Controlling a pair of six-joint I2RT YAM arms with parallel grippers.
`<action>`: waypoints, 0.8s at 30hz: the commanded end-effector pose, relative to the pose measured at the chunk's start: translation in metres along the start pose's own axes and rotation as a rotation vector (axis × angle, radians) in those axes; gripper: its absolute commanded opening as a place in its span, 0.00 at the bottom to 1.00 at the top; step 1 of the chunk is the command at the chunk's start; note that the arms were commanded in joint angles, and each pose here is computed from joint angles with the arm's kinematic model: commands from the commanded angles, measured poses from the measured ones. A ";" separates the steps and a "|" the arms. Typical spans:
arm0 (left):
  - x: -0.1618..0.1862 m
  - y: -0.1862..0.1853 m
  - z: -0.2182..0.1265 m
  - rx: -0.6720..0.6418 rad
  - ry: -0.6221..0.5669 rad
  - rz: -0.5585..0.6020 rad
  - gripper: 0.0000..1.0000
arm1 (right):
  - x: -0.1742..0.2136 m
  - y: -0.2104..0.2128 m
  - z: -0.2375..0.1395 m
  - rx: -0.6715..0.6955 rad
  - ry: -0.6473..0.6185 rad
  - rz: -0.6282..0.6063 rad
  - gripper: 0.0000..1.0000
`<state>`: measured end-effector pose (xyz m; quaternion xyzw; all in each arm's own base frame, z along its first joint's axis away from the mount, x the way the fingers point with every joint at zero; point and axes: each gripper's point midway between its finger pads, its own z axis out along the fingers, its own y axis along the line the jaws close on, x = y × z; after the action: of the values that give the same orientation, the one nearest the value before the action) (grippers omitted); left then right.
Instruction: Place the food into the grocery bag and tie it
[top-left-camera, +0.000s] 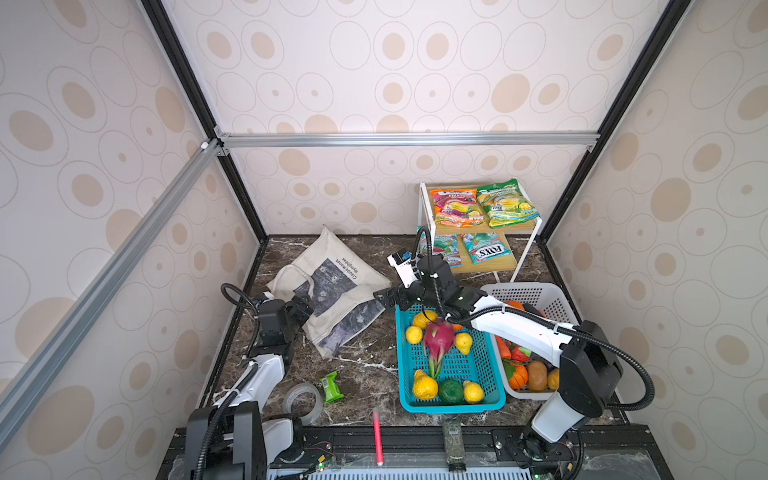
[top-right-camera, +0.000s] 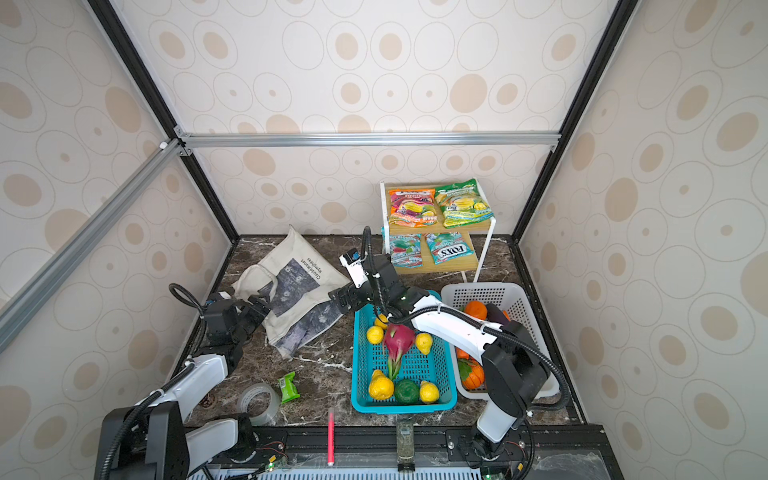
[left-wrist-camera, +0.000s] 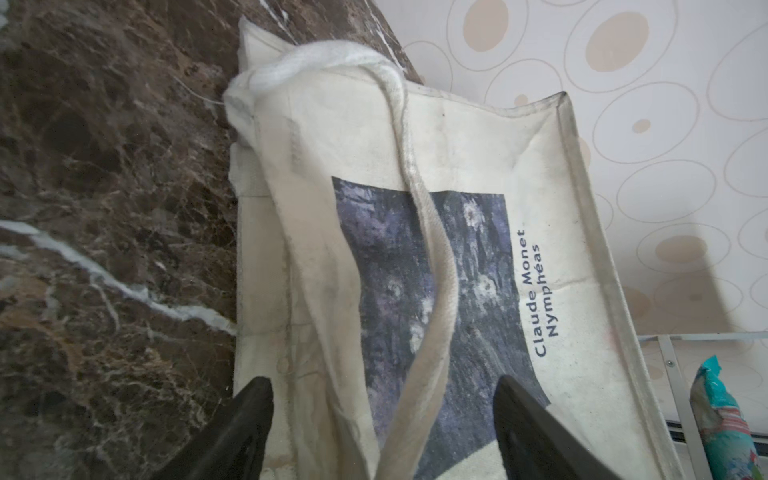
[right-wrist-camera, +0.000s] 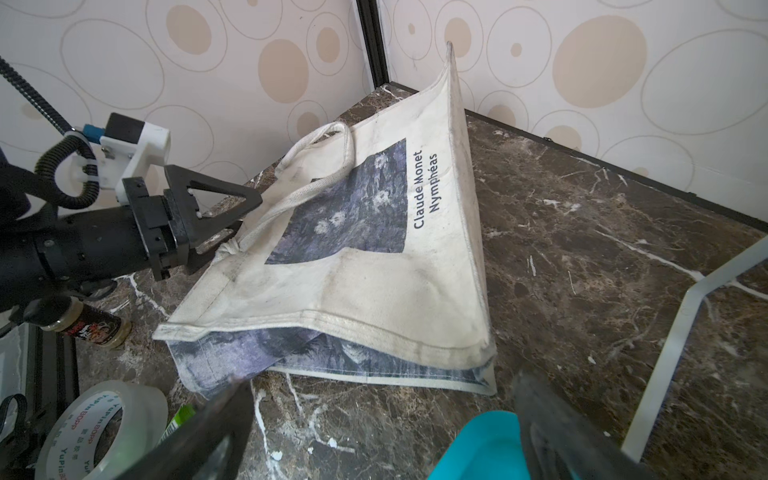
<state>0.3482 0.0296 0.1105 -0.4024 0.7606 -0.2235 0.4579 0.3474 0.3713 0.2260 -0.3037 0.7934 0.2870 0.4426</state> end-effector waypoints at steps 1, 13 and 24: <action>-0.011 -0.016 0.005 0.105 -0.050 -0.097 0.45 | -0.002 0.005 -0.004 -0.001 -0.005 -0.004 1.00; -0.056 -0.096 -0.031 0.159 -0.177 0.183 0.00 | -0.026 0.030 -0.010 -0.003 0.017 -0.042 1.00; -0.055 -0.200 -0.072 0.314 -0.135 0.282 0.00 | -0.065 0.120 0.006 -0.123 0.030 -0.009 1.00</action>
<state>0.3800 -0.0363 0.2972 -0.2470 0.7270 -0.2540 0.5881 0.3033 0.4527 0.3240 -0.3354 0.7597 0.3322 0.4473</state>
